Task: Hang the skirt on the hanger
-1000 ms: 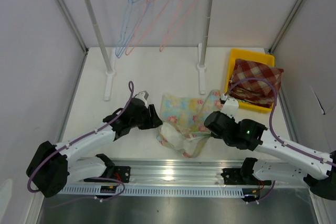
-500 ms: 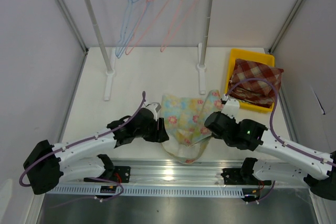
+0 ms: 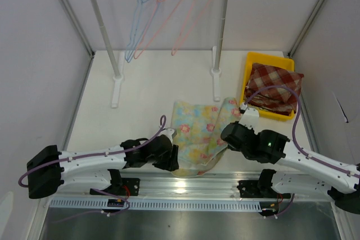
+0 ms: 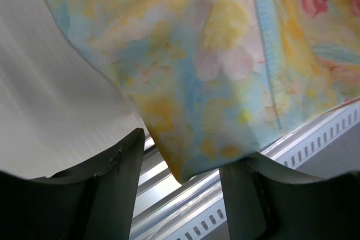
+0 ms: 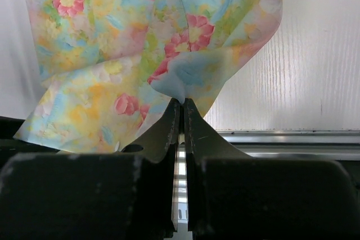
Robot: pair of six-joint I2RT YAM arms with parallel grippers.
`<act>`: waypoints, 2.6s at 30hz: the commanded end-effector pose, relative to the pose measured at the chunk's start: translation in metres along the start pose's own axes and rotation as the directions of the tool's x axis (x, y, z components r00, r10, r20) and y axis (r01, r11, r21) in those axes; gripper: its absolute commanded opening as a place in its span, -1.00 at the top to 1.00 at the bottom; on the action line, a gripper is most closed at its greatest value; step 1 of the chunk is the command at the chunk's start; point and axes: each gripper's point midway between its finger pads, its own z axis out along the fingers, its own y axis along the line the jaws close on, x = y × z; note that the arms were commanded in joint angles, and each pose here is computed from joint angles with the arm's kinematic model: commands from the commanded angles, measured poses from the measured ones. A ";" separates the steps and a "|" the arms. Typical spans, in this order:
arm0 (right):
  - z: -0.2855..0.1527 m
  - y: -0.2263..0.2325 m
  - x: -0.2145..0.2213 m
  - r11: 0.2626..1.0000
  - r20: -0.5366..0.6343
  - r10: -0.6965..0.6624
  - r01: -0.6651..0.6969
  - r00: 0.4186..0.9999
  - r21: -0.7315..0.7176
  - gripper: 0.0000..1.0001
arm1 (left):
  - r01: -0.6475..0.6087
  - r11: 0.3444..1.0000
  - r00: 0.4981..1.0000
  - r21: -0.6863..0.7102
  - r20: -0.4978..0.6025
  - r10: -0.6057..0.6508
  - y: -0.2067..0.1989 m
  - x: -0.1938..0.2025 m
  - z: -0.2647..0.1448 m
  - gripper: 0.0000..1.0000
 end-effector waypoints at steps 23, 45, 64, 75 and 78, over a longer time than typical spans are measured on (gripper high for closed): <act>0.002 -0.061 0.035 0.978 -0.058 0.099 -0.087 0.993 0.188 -0.52 | -0.080 0.993 0.996 0.082 0.041 0.077 -0.020 0.004 -0.053 -0.76; 0.069 -0.075 0.103 0.970 -0.424 0.168 -0.072 0.890 0.232 -0.12 | 0.209 0.970 0.977 0.124 -0.057 -0.203 0.013 0.014 0.008 -0.63; 0.083 -0.076 0.081 0.964 -0.422 0.214 -0.120 0.881 0.238 -0.63 | 0.359 0.923 0.932 0.137 -0.004 -0.362 0.042 -0.038 0.027 1.00; 0.097 -0.053 0.076 0.978 -0.435 0.178 -0.110 0.883 0.176 -0.67 | 0.557 0.828 0.806 0.069 0.194 -0.559 0.121 -0.095 -0.004 1.00; 0.096 -0.036 0.087 0.986 -0.449 0.145 -0.090 0.882 0.142 -0.66 | 0.566 0.821 0.798 0.071 0.202 -0.567 0.122 -0.092 -0.008 1.00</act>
